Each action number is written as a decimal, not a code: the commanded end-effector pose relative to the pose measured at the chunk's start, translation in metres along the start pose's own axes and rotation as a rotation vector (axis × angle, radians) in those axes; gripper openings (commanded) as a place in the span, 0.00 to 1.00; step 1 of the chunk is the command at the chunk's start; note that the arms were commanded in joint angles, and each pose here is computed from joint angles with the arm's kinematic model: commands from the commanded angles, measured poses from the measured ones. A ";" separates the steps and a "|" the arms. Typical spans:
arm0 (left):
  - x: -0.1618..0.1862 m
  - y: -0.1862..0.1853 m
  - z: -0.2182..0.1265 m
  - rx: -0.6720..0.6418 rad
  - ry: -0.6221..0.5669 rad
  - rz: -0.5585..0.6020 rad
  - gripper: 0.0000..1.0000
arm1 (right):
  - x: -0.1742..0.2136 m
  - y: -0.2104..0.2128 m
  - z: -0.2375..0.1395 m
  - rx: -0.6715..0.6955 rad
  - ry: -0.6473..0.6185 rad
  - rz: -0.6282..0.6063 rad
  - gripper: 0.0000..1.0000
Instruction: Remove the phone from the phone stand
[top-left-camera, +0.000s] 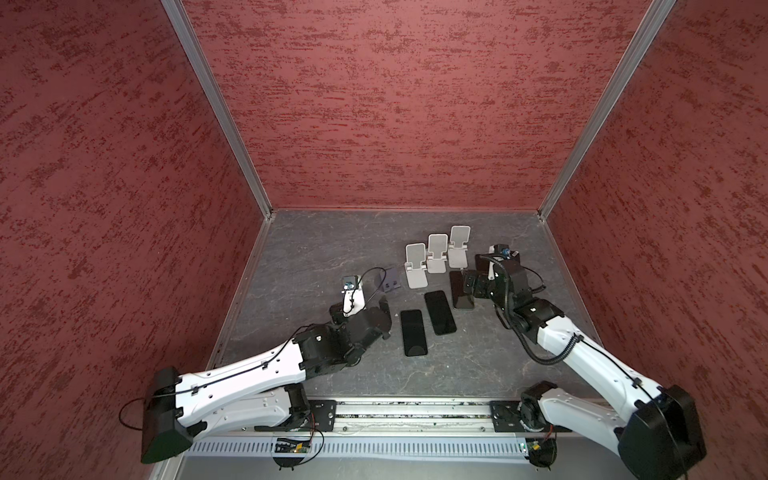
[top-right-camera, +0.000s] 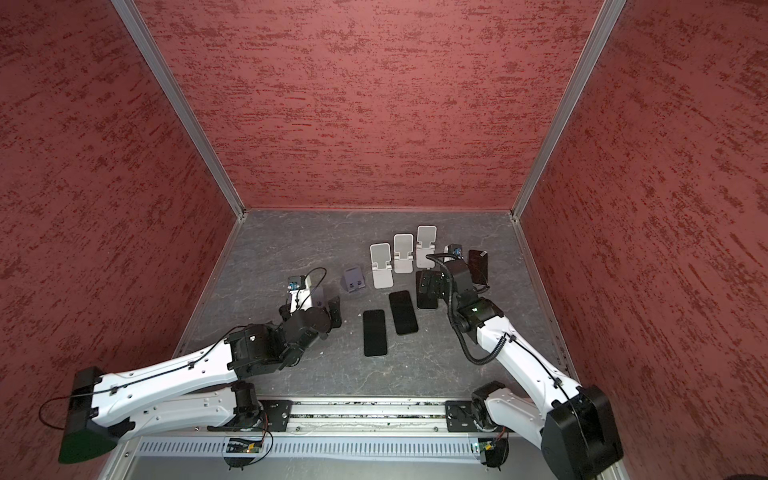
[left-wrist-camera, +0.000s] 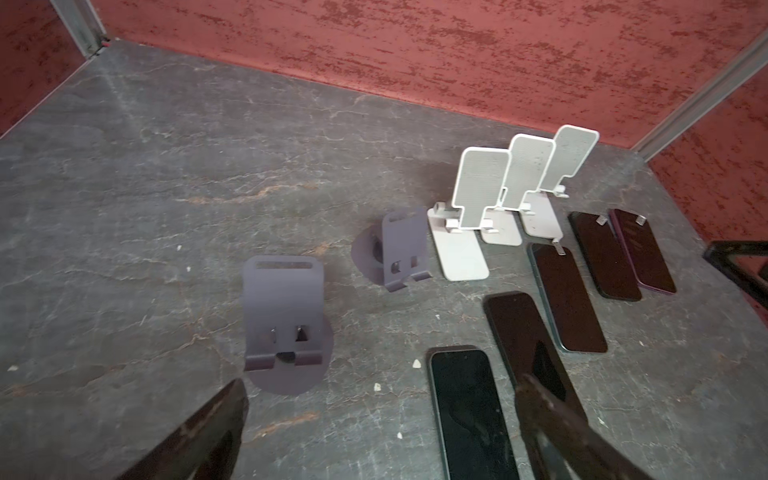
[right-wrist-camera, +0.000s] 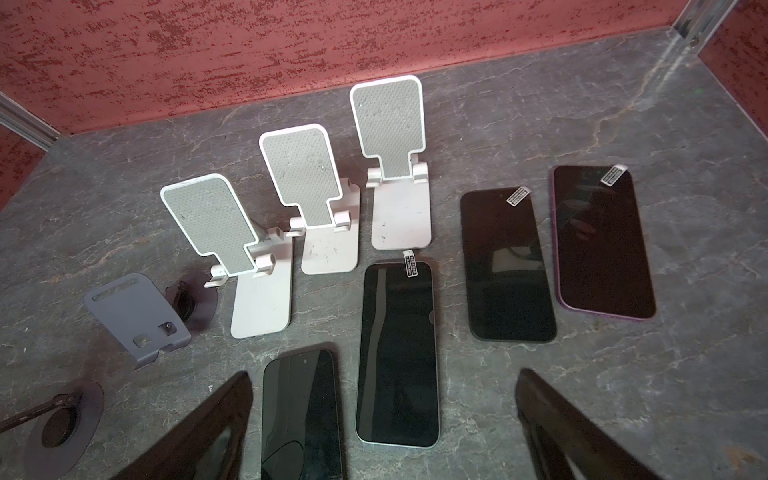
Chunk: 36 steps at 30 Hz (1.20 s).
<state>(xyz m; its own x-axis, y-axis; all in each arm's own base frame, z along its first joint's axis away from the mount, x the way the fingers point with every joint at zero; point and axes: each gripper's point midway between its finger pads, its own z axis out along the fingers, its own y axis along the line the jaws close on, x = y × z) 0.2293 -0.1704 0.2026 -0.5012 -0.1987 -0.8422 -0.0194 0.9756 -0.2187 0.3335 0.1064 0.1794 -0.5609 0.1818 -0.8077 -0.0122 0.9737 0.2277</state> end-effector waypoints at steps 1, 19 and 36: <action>0.012 0.027 0.002 -0.070 0.057 -0.001 1.00 | -0.012 0.001 -0.002 0.004 -0.015 0.021 0.99; -0.010 0.122 0.003 -0.230 0.020 -0.080 1.00 | -0.020 -0.037 0.010 0.194 -0.048 -0.048 0.99; -0.018 0.200 0.052 -0.354 0.005 -0.184 1.00 | -0.037 -0.143 0.026 0.479 -0.349 -0.057 0.99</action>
<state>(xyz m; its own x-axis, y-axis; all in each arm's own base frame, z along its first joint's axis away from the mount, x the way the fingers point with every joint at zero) 0.2628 0.0286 0.1427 -0.4955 -0.3805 -0.7809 -0.4607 0.8772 -0.1351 0.3648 -0.0228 0.1278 -0.4411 0.1218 -0.8892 0.3444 0.9379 -0.0424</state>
